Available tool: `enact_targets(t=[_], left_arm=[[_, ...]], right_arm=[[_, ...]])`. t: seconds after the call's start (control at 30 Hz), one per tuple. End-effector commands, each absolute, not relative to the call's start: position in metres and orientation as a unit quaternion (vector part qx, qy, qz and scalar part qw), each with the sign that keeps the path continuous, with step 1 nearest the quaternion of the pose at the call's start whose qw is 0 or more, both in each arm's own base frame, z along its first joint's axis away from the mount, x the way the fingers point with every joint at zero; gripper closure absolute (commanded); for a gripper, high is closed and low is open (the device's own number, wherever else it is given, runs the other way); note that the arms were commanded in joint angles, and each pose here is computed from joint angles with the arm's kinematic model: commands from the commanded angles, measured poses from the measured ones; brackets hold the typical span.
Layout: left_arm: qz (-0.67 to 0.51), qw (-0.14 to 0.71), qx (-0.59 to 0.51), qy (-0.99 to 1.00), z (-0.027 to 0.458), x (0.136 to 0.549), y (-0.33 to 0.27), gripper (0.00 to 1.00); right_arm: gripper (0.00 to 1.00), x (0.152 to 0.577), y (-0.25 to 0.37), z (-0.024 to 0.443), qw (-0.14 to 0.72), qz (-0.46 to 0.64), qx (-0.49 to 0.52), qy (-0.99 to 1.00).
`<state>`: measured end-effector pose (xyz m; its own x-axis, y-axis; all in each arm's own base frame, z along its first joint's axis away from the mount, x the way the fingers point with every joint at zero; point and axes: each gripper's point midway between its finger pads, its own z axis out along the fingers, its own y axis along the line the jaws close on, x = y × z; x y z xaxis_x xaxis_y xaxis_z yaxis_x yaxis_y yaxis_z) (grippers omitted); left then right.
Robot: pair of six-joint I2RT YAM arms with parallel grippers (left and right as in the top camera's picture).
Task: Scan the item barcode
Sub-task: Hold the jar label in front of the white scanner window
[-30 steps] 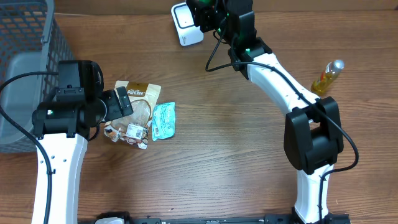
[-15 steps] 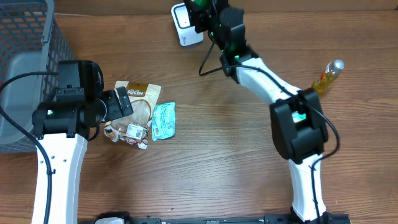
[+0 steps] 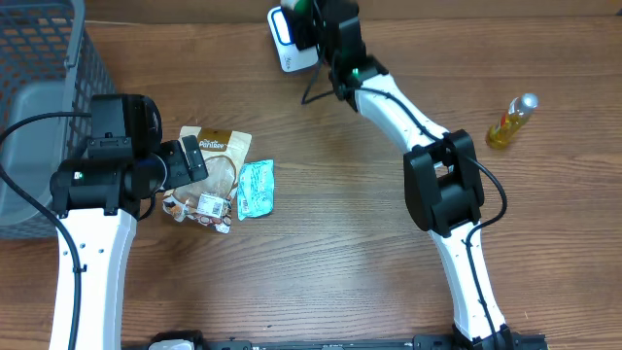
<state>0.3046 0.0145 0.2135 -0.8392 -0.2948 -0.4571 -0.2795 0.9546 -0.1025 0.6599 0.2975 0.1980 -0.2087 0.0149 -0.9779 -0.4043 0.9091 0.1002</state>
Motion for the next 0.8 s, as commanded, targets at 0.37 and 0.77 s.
enact_targets(t=[0.37,0.77], left_arm=[[-0.013,0.245,-0.143,0.959,0.217,0.306,0.014,0.00],[-0.013,0.245,-0.143,0.959,0.217,0.306,0.014,0.01]], right_arm=[[0.94,0.672,0.311,0.173,0.623,0.173,-0.140,0.750],[0.95,0.671,0.311,0.172,0.615,0.198,-0.113,0.755]])
